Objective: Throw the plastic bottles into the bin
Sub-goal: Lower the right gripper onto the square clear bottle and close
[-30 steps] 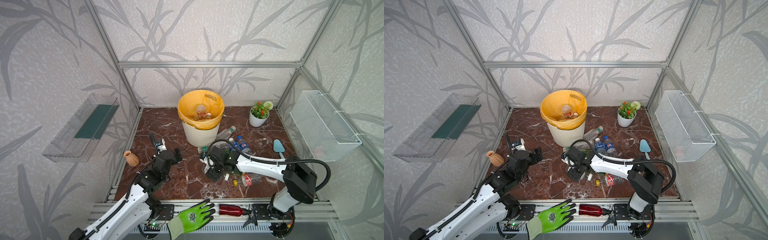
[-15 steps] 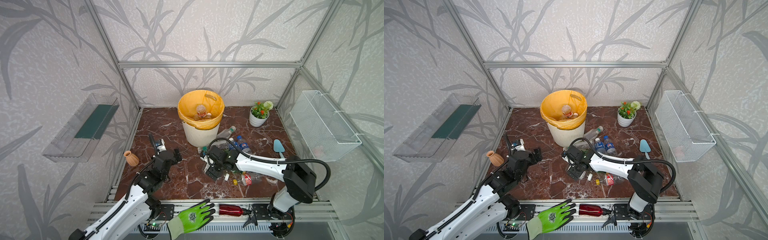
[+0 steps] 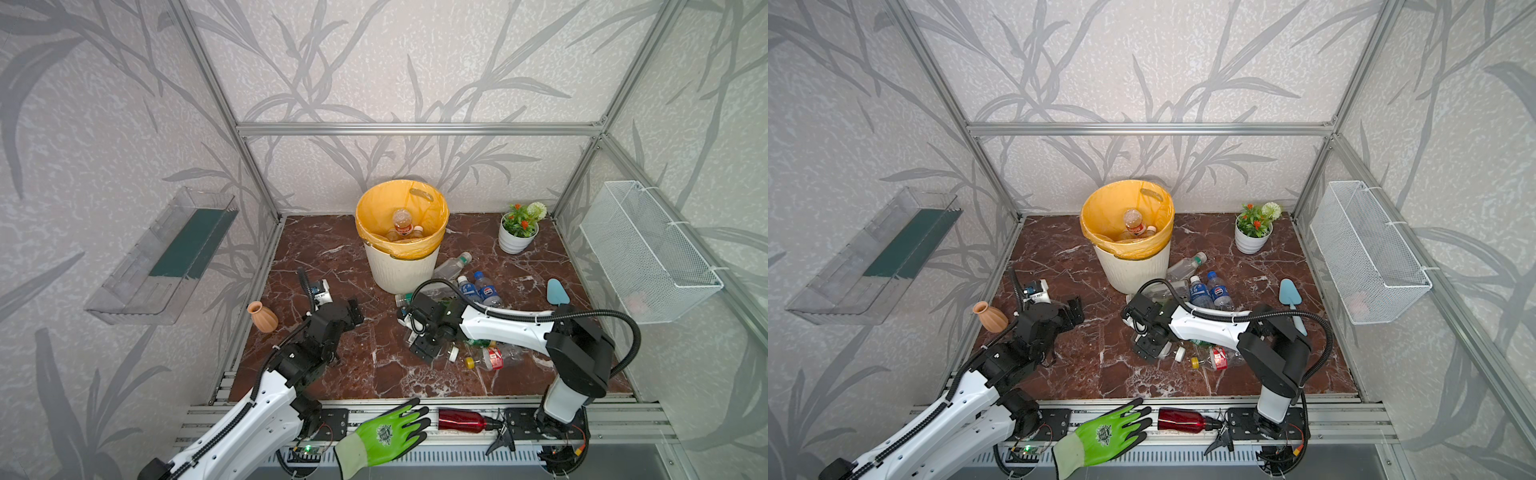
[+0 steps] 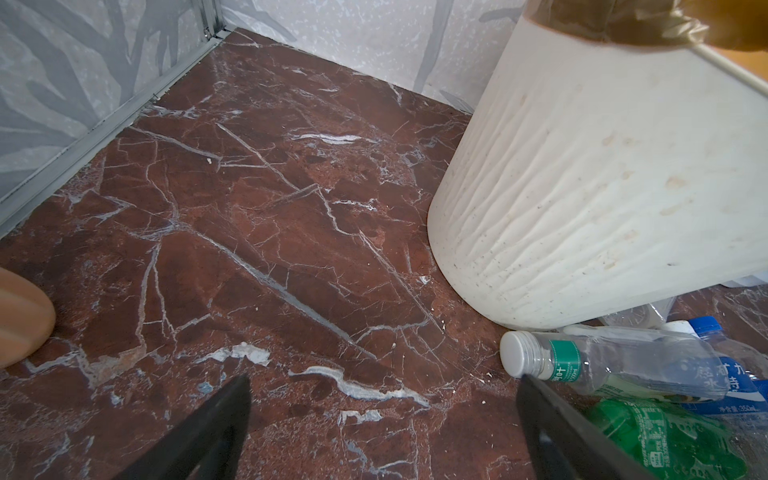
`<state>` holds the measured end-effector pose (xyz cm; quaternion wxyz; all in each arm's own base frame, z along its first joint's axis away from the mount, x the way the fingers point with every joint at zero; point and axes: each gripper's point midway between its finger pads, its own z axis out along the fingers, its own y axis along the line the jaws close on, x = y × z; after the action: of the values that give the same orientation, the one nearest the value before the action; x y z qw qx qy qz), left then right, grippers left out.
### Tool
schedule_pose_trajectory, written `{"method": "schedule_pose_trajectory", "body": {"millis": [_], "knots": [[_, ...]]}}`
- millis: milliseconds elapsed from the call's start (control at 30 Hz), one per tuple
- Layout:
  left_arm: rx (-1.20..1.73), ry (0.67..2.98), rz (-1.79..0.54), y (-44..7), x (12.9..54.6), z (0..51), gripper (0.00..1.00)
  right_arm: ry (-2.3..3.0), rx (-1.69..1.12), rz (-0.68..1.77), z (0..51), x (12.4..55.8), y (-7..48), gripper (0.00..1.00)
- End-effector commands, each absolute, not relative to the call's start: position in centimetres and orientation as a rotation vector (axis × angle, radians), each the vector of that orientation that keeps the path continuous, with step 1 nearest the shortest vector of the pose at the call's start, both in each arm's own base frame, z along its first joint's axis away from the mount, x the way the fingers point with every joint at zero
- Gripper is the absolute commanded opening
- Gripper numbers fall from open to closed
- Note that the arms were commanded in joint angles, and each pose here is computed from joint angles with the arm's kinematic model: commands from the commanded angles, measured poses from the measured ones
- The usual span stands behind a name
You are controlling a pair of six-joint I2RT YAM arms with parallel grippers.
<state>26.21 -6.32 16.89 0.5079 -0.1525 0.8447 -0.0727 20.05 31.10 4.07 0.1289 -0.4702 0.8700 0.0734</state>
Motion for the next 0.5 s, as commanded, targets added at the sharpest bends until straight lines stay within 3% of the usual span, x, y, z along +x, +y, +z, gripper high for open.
{"method": "schedule_pose_trajectory", "body": {"millis": [0,367,467], "knots": [[-0.392,2.032,-0.145,-5.6,25.9,16.5,0.99,2.544,-1.418,0.206,3.8,19.4,31.3,0.88],[-0.391,2.023,-0.143,-5.4,25.8,16.7,0.99,2.581,-1.457,0.223,2.6,18.8,31.7,0.75],[-0.384,2.020,-0.148,-5.4,25.7,16.8,0.99,2.580,-1.475,0.213,2.3,18.8,31.7,0.68]]}}
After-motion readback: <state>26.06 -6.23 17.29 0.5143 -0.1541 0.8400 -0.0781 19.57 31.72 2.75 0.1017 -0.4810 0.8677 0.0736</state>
